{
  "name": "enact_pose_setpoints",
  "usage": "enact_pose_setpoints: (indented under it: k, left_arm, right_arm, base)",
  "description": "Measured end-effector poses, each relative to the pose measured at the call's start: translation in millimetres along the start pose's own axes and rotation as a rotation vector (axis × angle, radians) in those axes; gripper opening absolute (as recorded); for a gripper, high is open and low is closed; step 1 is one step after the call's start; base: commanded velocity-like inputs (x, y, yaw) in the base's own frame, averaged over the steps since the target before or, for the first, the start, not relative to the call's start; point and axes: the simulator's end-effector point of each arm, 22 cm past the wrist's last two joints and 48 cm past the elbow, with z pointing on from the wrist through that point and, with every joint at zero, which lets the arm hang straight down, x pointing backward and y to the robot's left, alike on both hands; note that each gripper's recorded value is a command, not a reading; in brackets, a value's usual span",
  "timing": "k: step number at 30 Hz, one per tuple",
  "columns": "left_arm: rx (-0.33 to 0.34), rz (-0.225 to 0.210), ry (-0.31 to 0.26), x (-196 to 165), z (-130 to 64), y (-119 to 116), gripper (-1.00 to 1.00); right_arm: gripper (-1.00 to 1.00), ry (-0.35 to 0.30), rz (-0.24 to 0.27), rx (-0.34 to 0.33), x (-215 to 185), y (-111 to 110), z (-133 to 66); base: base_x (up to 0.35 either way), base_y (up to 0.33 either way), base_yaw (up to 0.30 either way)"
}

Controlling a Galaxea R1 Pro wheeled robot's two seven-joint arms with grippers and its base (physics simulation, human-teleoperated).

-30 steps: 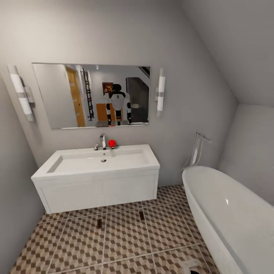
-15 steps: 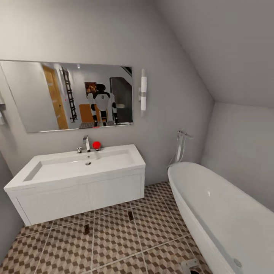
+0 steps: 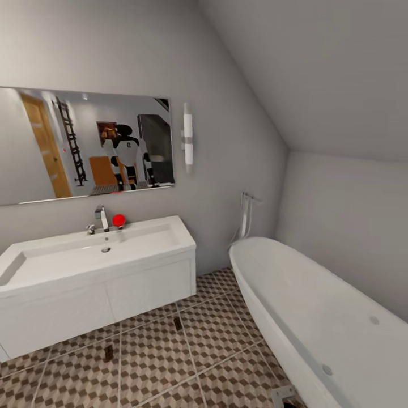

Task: Take the four mousetraps from the cabinet in the bathroom and place them on the bathroom floor. Make sure all four end up on the same floor surface, and ensure that at least two of them are either under or directly next to the same bathroom sink.

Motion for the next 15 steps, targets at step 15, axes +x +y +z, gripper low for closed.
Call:
enact_pose_setpoints:
  k: [15]
  left_arm:
    - [0.0, 0.0, 0.0, 0.0, 0.0, 0.0, 1.0]
  right_arm:
    - [1.0, 0.0, 0.001, 0.0, 0.0, 0.0, 0.0]
  base:
    - [0.0, 0.0, -0.269]
